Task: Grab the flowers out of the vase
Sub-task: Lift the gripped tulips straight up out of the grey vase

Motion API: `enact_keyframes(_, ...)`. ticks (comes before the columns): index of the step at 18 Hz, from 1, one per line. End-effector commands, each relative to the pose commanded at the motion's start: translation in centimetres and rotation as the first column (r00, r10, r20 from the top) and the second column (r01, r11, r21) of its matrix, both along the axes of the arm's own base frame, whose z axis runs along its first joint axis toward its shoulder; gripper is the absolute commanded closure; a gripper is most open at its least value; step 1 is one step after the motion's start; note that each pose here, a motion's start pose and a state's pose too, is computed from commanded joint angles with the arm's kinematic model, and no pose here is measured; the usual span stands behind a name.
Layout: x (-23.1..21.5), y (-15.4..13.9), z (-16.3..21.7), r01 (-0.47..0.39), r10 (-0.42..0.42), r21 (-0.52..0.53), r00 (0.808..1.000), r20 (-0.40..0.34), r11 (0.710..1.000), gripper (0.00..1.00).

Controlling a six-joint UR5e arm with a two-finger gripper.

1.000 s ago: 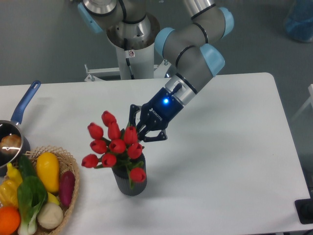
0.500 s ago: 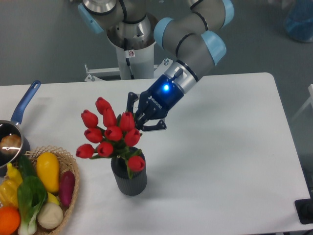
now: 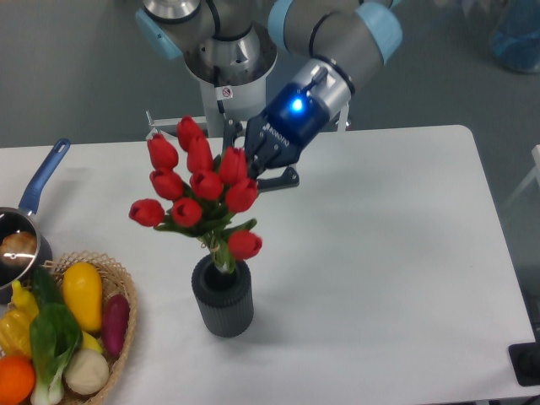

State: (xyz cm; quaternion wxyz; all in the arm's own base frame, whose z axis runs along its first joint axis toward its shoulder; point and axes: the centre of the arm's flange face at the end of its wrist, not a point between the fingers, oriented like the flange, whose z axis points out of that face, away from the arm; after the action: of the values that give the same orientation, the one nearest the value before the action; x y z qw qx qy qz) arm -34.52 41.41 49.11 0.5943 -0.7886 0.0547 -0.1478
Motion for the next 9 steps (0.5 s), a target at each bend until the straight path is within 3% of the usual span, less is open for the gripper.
enact_keyframes(4, 0.7, -0.6, 2.4, -0.008, 0.008, 0.021, 1.0, 0.0, 1.0, 1.0)
enact_keyframes(9, -1.1, -3.3, 4.1, -0.077, 0.078, 0.033, 0.996, -0.035, 0.997, 1.0)
